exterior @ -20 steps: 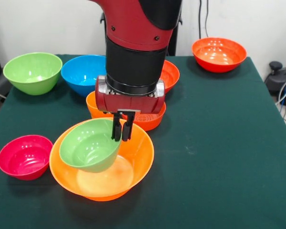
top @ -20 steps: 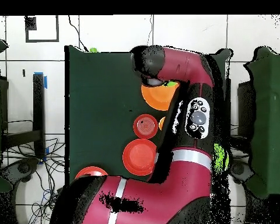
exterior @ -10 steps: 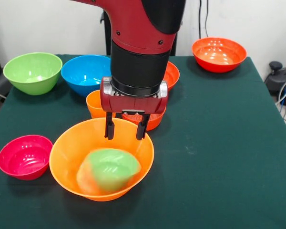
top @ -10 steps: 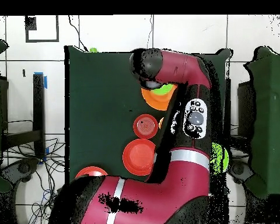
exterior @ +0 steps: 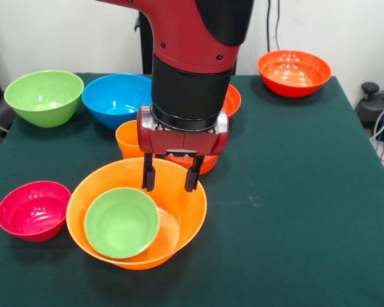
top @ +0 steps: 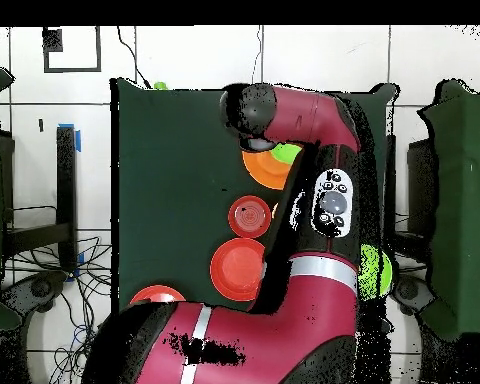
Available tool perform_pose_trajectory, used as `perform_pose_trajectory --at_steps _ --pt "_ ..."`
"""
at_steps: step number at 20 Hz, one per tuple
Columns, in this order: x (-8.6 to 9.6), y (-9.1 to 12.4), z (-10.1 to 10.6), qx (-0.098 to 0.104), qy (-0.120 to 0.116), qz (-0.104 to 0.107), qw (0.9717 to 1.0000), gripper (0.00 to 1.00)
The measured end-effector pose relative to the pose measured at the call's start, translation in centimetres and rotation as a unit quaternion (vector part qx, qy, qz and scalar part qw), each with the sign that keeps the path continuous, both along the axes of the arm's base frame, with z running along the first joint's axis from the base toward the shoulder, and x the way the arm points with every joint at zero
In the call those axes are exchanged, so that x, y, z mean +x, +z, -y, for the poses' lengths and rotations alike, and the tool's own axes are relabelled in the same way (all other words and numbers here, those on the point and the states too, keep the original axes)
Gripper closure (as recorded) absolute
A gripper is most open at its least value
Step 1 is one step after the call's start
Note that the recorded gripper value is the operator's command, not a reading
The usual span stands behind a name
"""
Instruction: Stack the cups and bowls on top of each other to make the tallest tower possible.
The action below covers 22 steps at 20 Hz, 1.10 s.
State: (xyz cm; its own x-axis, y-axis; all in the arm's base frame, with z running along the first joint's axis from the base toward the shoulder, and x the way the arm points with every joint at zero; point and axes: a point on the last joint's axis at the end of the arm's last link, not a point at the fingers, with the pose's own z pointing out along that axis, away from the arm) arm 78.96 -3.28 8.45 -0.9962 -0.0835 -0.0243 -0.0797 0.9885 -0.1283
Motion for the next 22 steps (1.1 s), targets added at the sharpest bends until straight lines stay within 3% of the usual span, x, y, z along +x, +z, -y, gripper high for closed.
perform_pose_trajectory --at_steps 22 --pt "0.09 0.03 -0.55 -0.001 0.004 0.003 1.0000 0.00"
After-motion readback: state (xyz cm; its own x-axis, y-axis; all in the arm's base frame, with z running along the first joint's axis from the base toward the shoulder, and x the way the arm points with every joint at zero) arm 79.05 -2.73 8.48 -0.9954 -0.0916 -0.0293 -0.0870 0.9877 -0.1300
